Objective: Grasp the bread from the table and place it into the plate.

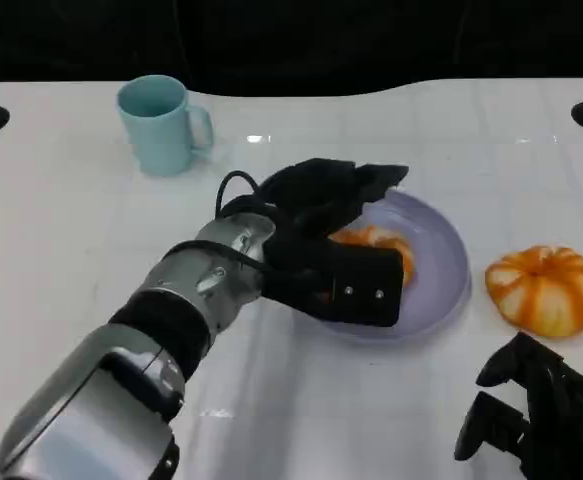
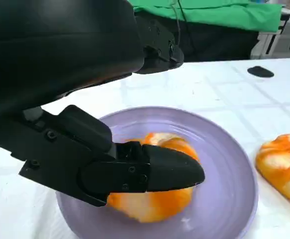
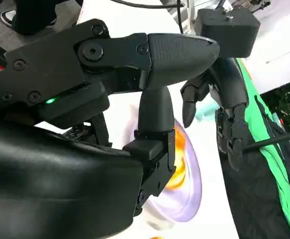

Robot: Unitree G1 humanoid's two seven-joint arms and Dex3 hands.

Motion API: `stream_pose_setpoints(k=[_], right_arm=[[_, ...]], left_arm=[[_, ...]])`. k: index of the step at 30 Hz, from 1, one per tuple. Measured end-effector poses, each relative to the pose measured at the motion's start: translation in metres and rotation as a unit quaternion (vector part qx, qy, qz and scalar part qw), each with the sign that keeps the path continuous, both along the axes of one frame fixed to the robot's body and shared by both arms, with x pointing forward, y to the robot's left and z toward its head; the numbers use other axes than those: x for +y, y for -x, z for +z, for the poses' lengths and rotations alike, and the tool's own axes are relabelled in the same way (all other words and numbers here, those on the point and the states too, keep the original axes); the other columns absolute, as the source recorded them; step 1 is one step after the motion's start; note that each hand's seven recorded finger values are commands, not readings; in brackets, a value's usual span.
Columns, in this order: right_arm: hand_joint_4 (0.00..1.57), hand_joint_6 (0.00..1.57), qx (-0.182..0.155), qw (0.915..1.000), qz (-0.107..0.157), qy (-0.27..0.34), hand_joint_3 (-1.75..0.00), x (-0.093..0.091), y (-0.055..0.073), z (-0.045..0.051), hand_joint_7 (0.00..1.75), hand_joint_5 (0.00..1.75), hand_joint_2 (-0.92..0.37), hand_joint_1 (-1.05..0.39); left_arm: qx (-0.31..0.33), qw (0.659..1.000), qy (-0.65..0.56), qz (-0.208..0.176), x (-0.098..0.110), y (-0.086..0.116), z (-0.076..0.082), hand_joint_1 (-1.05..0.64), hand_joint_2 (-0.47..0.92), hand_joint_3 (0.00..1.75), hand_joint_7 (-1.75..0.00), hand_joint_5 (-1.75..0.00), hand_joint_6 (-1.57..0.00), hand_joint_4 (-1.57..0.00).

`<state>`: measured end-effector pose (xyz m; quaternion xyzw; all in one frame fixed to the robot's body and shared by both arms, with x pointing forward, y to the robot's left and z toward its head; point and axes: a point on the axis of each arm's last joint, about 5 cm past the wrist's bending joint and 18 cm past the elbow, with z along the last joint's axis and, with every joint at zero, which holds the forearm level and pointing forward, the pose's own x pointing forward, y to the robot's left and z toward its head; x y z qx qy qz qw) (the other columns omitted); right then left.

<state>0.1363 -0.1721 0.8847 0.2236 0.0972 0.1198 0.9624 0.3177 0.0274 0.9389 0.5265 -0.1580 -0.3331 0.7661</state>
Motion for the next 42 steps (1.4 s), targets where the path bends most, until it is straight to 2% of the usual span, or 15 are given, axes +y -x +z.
stream_pose_setpoints(k=[11,20,26,28,30,34,42], right_arm=[[0.64,0.42,-0.004,1.0000,0.000,0.000,-0.43,0.000,0.000,0.0003,1.69,1.75,-0.92,-0.52],[0.64,0.42,-0.006,1.0000,-0.001,0.001,-0.43,-0.001,-0.001,0.0001,1.68,1.75,-0.92,-0.51],[0.63,0.42,-0.008,1.0000,0.001,0.000,-0.43,-0.001,-0.001,0.0000,1.67,1.75,-0.92,-0.52],[0.63,0.43,-0.008,1.0000,0.002,0.000,-0.43,-0.001,-0.001,-0.0001,1.67,1.75,-0.92,-0.52],[0.63,0.43,-0.008,1.0000,0.003,0.000,-0.43,-0.001,-0.001,-0.0005,1.67,1.75,-0.92,-0.51],[0.63,0.43,-0.009,1.0000,0.003,0.000,-0.45,-0.001,0.000,-0.0006,1.67,1.75,-0.92,-0.51],[0.63,0.45,-0.008,1.0000,0.003,0.000,-0.44,-0.002,0.000,-0.0007,1.65,1.75,-0.92,-0.51]], left_arm=[[-0.030,0.999,0.023,-0.008,0.011,-0.005,0.016,-0.99,0.92,0.58,-0.03,-0.12,-0.12,-0.07],[0.000,0.995,0.100,-0.014,0.033,0.001,0.015,-0.92,0.92,0.51,-0.04,-0.17,-0.15,-0.11],[0.035,0.980,0.196,-0.022,0.051,0.006,0.014,-0.80,0.92,0.40,-0.07,-0.30,-0.26,-0.27],[0.048,0.973,0.226,-0.018,0.056,0.009,0.010,-0.67,0.92,0.32,-0.10,-0.72,-0.40,-0.25],[0.059,0.960,0.273,-0.015,0.060,0.014,0.005,-0.61,0.92,0.28,-0.13,-0.99,-0.48,-0.22],[0.070,0.939,0.338,-0.013,0.062,0.023,-0.003,-0.56,0.92,0.26,-0.20,-1.16,-0.60,-0.30],[0.069,0.899,0.433,-0.003,0.069,0.043,-0.024,-0.48,0.92,0.24,-0.34,-1.29,-0.74,-0.48]])
